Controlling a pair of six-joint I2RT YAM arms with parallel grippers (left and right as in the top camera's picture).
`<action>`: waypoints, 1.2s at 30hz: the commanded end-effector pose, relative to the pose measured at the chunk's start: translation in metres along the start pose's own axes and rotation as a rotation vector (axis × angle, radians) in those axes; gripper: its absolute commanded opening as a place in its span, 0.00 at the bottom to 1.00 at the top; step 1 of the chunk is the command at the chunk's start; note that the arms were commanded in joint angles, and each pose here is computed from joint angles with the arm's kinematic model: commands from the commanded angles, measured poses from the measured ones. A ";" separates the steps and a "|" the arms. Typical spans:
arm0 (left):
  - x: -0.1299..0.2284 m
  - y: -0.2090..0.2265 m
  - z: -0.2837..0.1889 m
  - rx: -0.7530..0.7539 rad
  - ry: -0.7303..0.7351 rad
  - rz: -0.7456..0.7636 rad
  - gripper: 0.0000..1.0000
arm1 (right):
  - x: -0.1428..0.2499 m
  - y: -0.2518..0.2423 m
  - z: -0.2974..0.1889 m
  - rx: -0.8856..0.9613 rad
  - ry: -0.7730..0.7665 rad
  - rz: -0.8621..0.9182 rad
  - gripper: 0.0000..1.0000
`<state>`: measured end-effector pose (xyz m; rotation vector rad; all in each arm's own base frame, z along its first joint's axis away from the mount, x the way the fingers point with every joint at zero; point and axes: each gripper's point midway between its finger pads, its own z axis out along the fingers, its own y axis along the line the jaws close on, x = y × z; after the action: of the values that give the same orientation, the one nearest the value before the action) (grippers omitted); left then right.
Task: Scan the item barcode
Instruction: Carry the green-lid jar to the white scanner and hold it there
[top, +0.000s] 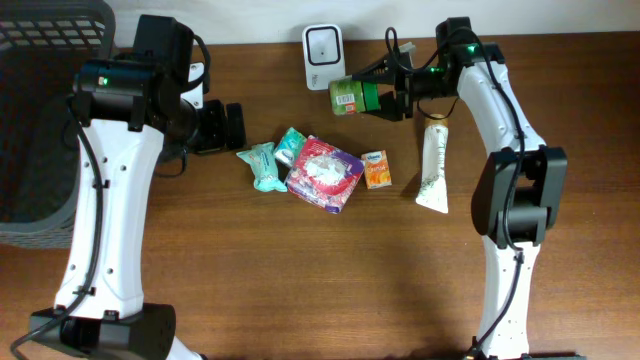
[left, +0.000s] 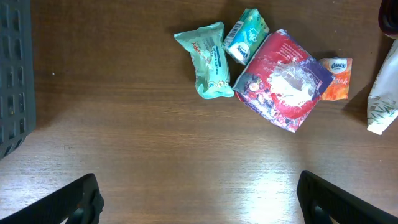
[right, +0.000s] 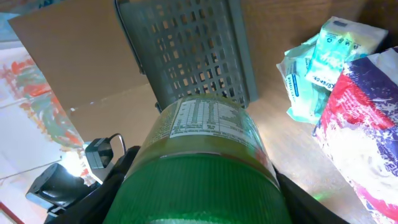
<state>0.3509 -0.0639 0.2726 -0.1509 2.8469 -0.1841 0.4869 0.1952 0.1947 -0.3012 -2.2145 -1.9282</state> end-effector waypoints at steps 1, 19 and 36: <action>0.000 -0.002 -0.001 -0.001 -0.005 0.023 0.99 | 0.023 0.041 0.004 -0.047 0.041 -0.102 0.62; 0.000 -0.004 -0.001 0.001 -0.004 0.026 0.99 | -0.045 -0.001 0.016 0.327 -0.278 -0.258 0.57; 0.000 -0.003 -0.001 0.000 -0.004 0.026 0.99 | -0.164 0.074 0.043 1.089 -1.150 -1.298 0.58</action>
<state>0.3504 -0.0665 0.2726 -0.1401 2.8478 -0.1856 0.6571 0.2567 0.2070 0.5620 -4.3832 -0.2194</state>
